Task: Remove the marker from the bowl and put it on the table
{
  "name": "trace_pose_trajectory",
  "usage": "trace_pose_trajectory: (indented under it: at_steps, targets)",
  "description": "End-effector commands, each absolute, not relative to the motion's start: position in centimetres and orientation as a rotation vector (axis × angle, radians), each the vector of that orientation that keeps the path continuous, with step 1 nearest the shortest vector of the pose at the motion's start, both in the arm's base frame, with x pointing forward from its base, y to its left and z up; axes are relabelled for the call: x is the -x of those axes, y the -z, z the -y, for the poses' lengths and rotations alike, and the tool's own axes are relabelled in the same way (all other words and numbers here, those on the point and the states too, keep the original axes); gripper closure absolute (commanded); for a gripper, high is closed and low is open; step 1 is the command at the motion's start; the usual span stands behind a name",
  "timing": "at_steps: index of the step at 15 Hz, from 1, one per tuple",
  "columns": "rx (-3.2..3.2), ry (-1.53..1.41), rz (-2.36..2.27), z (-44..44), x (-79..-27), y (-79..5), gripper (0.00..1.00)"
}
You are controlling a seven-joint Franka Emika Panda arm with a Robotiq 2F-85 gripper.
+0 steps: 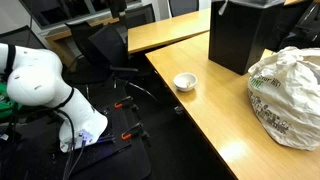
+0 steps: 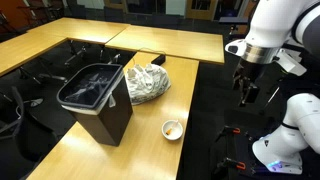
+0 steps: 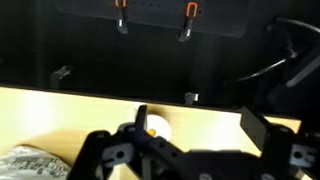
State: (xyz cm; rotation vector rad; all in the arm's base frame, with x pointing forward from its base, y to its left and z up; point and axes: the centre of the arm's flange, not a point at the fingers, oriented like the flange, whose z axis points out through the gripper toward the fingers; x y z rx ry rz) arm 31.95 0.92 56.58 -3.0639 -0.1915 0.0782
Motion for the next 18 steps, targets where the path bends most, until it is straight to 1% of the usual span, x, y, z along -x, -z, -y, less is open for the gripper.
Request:
trace_pose_trajectory:
  at_steps: [1, 4, 7, 12, 14, 18]
  targets:
    - [3.064, -0.078, 0.191, -0.9, -32.0, -56.6, 0.0]
    - [3.064, -0.078, 0.191, -0.9, -32.0, -56.6, 0.0]
    - [3.093, -0.036, 0.514, -1.2, -34.3, -53.8, 0.0]
    - [3.1, 0.054, 0.915, -2.6, -42.1, -44.0, 0.0]
    - [3.06, -0.006, 1.111, -2.9, -45.1, -39.4, 0.0]
    - [2.964, -0.137, 1.41, -3.5, -49.3, -31.5, 0.0]
